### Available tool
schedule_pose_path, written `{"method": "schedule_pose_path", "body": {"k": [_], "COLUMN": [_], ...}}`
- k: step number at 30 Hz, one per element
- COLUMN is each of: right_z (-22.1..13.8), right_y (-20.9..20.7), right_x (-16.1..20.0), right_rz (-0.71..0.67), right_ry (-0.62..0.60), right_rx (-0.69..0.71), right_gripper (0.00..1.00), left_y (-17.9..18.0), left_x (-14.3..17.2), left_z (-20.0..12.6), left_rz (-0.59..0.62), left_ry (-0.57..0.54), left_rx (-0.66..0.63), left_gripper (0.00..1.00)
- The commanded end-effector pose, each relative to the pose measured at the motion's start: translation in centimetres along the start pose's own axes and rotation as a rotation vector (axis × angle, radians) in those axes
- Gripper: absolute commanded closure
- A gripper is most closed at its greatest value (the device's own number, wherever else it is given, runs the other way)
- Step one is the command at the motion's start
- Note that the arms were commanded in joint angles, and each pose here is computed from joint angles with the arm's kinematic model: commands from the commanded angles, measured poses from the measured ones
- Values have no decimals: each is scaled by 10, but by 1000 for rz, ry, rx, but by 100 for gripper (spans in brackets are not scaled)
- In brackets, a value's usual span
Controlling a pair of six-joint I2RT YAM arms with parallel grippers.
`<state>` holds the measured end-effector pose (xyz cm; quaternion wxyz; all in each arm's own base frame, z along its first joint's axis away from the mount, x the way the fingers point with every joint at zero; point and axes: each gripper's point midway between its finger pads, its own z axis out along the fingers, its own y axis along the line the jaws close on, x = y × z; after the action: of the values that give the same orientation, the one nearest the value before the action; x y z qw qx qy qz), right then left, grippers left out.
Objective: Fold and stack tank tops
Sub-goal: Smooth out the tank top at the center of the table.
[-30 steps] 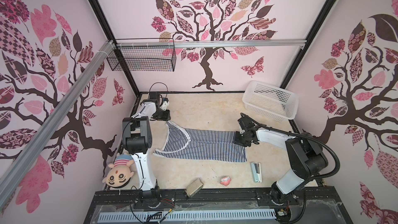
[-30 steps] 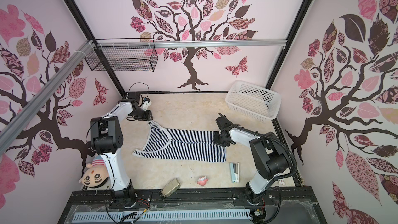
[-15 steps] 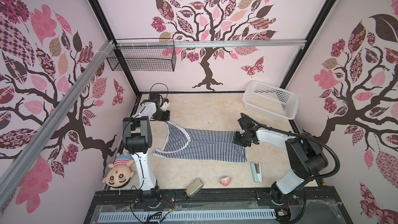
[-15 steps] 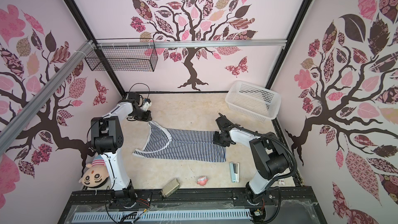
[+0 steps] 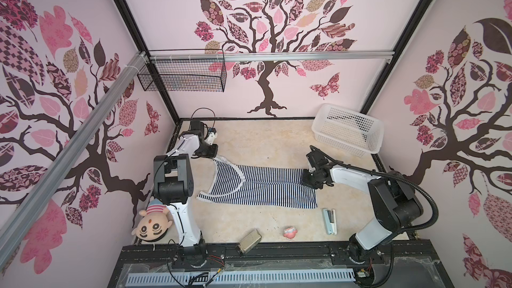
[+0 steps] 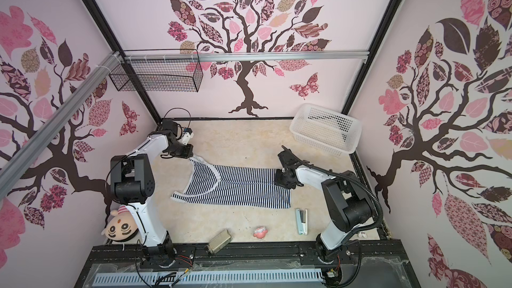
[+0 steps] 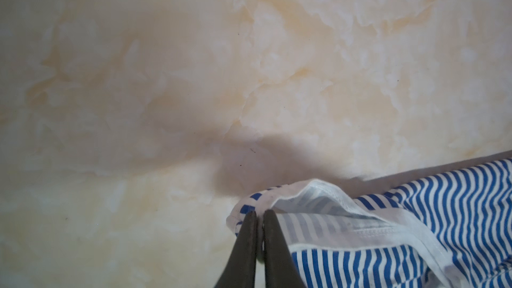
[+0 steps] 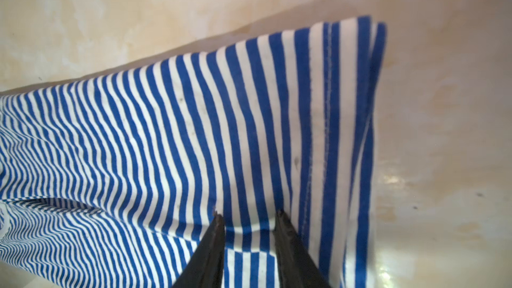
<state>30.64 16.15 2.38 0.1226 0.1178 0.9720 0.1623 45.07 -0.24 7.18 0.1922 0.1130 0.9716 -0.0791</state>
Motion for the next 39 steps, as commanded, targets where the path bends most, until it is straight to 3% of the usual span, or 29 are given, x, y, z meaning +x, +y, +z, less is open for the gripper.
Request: {"method": "schedule_pose_path", "body": {"k": [1, 30, 34, 39], "right_z": [9, 21, 21, 20], "right_y": [-17, -43, -41, -39], "right_x": [21, 44, 44, 43], "right_rz": [17, 14, 14, 15], "right_ry": [59, 125, 128, 122], "right_rx": [46, 127, 116, 109], "right_gripper": [66, 66, 66, 65], "left_y": [1, 16, 13, 10], "left_x": [-4, 31, 28, 20], "left_z": [-15, -25, -30, -36], "left_rz": [17, -37, -41, -29], "left_ry": [-59, -112, -134, -173], "left_rx": [-19, -19, -8, 5], "left_gripper": [87, 85, 69, 62]}}
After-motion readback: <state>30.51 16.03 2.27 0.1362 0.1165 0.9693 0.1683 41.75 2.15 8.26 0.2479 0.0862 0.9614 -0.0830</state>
